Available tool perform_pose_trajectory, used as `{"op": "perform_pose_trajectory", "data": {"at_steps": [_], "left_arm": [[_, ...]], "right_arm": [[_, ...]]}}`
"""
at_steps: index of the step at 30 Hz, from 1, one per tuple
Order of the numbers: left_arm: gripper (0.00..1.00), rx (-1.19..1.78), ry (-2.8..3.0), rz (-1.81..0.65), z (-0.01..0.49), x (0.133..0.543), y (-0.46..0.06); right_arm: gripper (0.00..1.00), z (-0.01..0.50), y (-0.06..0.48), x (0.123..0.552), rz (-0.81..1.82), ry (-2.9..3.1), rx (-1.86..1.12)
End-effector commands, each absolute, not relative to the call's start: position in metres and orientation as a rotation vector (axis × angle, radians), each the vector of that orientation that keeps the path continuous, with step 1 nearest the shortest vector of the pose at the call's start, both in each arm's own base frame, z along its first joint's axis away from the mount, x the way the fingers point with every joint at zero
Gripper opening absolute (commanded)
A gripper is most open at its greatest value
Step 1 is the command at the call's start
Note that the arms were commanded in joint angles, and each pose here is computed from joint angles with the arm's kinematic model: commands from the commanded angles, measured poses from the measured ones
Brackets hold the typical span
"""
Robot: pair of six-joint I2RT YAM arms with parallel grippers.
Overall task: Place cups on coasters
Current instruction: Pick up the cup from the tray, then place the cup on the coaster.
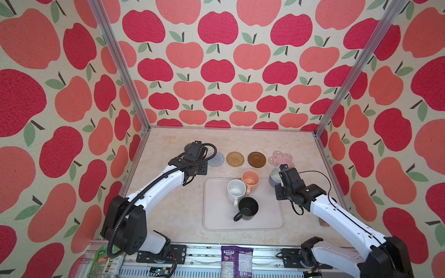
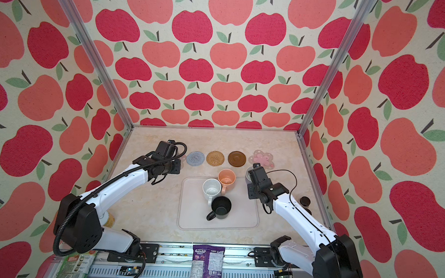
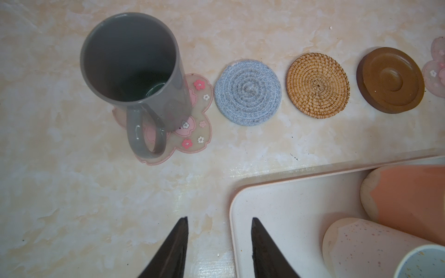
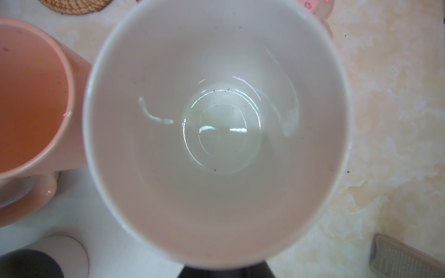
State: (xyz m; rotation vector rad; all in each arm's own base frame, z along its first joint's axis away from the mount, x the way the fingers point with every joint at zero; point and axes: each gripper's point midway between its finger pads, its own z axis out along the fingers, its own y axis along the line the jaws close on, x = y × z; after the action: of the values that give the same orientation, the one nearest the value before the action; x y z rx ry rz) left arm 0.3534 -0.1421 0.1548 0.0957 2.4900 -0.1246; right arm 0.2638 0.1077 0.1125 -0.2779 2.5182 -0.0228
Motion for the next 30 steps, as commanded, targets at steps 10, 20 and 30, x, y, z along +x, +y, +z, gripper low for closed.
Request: {"op": "perform_pose_trajectory", "data": {"at_steps": [10,20,30], "left_arm": [[0.45,0.076,2.453,-0.112,0.173,0.360,-0.141],[0.45,0.087,2.476,-0.121,0.167,0.365,-0.146],[0.45,0.078,2.512,-0.111,0.154,0.372,-0.147]], "right_arm": [[0.00,0.160,0.095,0.341,0.021,2.325,-0.164],[0.00,0.152,0.069,0.380,0.009,2.294,-0.078],[0.00,0.137,0.054,0.421,0.045,2.298,-0.008]]}}
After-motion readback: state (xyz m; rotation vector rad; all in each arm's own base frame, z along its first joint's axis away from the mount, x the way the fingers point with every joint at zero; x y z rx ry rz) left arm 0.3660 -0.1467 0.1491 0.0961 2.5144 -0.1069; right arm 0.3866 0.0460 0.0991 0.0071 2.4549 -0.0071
